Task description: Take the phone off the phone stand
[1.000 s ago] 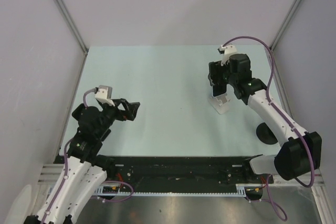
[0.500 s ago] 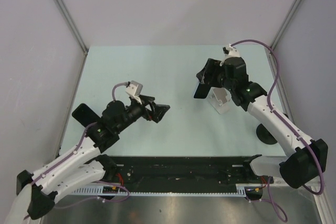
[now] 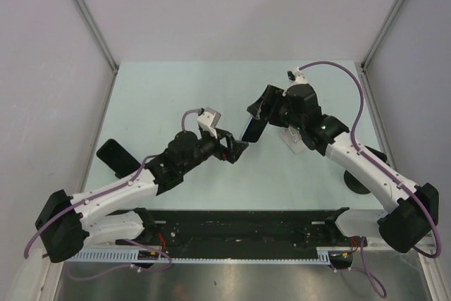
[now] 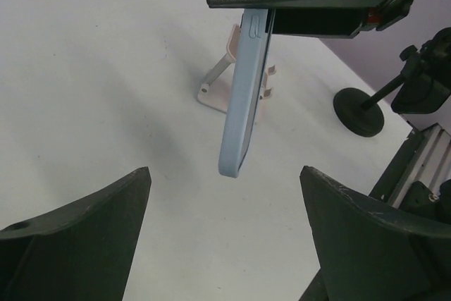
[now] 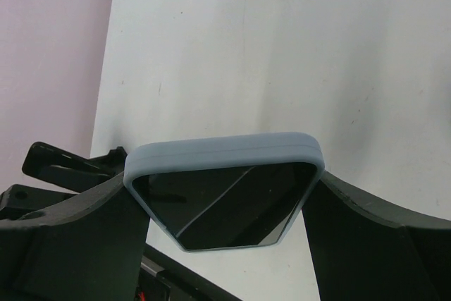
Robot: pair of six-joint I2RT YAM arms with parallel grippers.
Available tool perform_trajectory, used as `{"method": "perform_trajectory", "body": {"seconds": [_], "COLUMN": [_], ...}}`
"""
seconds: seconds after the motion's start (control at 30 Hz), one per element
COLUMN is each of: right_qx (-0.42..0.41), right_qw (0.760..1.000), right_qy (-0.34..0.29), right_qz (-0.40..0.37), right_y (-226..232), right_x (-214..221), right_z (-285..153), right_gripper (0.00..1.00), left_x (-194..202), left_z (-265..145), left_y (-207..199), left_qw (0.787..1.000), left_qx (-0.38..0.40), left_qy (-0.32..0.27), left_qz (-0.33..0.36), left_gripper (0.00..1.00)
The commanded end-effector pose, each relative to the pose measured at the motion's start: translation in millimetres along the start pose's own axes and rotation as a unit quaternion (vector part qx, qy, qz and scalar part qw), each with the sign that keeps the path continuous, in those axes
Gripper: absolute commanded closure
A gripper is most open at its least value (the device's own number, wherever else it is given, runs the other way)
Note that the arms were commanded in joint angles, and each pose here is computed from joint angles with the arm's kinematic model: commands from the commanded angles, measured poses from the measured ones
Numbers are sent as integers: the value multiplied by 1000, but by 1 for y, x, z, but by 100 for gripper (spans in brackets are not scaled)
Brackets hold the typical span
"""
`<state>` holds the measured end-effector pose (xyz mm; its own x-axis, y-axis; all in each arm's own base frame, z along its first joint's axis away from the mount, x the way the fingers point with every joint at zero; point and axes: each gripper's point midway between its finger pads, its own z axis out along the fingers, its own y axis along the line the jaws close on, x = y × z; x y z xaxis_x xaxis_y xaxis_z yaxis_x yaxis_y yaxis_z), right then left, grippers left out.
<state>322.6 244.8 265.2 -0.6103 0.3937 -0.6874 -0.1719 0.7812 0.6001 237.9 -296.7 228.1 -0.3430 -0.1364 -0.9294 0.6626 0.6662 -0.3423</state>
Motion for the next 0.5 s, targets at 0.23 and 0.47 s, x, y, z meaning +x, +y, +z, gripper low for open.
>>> {"method": "perform_trajectory", "body": {"seconds": [0.23,0.47], "right_qx": [-75,-82], "right_qw": [996,996], "right_qy": [-19,-14], "right_qz": [40,42], "right_y": [36,37], "right_x": [-8,-5], "right_z": [-2,-1], "right_gripper": [100,100], "left_x": [-12,-3], "left_z": [25,33], "left_y": [-10,-10], "left_qw": [1000,1000], "left_qx": [6,9], "left_qy": [-24,-12], "left_qz": [-2,1], "left_gripper": [24,46]}}
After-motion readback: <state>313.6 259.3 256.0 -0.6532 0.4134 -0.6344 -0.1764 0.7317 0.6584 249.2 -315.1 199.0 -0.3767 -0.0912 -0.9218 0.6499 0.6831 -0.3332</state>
